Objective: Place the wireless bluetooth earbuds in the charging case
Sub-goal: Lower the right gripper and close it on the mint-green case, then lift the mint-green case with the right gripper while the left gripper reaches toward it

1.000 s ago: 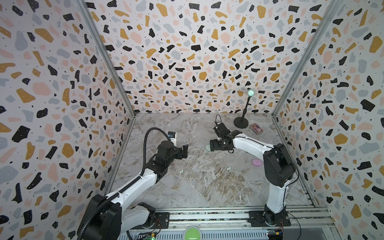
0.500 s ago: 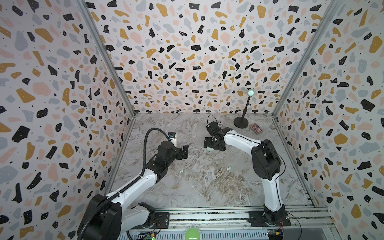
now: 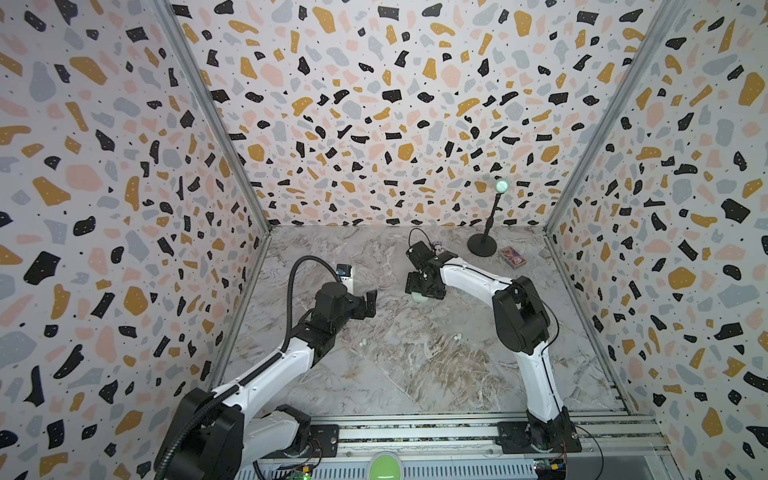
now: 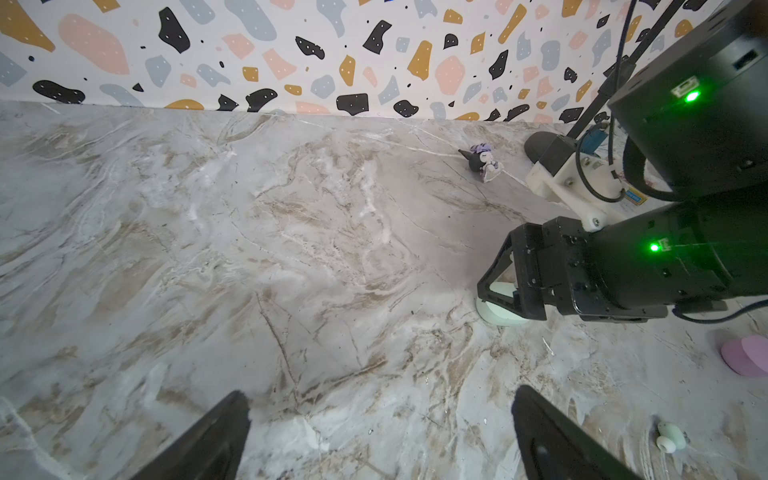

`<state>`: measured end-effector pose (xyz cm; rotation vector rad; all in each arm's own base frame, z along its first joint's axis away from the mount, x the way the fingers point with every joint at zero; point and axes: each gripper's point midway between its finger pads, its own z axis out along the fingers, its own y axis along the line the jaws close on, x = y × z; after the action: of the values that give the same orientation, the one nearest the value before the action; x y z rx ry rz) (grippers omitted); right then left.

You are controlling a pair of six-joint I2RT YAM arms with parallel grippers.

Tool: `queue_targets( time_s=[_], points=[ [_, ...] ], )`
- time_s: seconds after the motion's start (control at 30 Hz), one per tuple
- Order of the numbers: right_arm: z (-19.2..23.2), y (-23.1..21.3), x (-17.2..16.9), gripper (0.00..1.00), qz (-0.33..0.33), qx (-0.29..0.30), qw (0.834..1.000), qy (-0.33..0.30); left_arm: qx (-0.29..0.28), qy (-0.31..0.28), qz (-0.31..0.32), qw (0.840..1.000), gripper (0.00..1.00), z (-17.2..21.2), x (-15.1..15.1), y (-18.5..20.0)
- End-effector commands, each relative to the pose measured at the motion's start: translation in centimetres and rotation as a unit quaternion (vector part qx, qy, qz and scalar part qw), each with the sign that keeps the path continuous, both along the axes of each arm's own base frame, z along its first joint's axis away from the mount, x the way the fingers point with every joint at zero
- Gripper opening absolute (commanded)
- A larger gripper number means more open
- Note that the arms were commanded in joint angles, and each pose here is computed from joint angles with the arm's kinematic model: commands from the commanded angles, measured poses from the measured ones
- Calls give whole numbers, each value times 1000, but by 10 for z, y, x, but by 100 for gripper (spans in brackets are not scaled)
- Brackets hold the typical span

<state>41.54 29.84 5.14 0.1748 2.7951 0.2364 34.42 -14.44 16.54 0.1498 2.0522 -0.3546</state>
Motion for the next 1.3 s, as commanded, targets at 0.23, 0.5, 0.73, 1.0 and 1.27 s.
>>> queue_targets(
  time_s=[0.23, 0.5, 0.73, 1.0, 1.27],
  points=[
    [-1, 3, -5, 76, 15, -10, 1000, 10, -11, -13, -1, 1000, 100, 5, 3, -1],
    [-3, 4, -6, 68, 18, -8, 1000, 11, -10, -12, -1, 1000, 100, 4, 3, -1],
    [-1, 4, -5, 59, 24, -9, 1000, 9, -11, -12, -1, 1000, 100, 5, 3, -1],
    [11, 2, -8, 53, 32, -3, 999, 4, -12, -10, -6, 1000, 100, 3, 3, -3],
    [52, -6, -25, 52, 61, 22, 998, -16, -16, -3, -40, 999, 100, -3, 2, -15]
  ],
)
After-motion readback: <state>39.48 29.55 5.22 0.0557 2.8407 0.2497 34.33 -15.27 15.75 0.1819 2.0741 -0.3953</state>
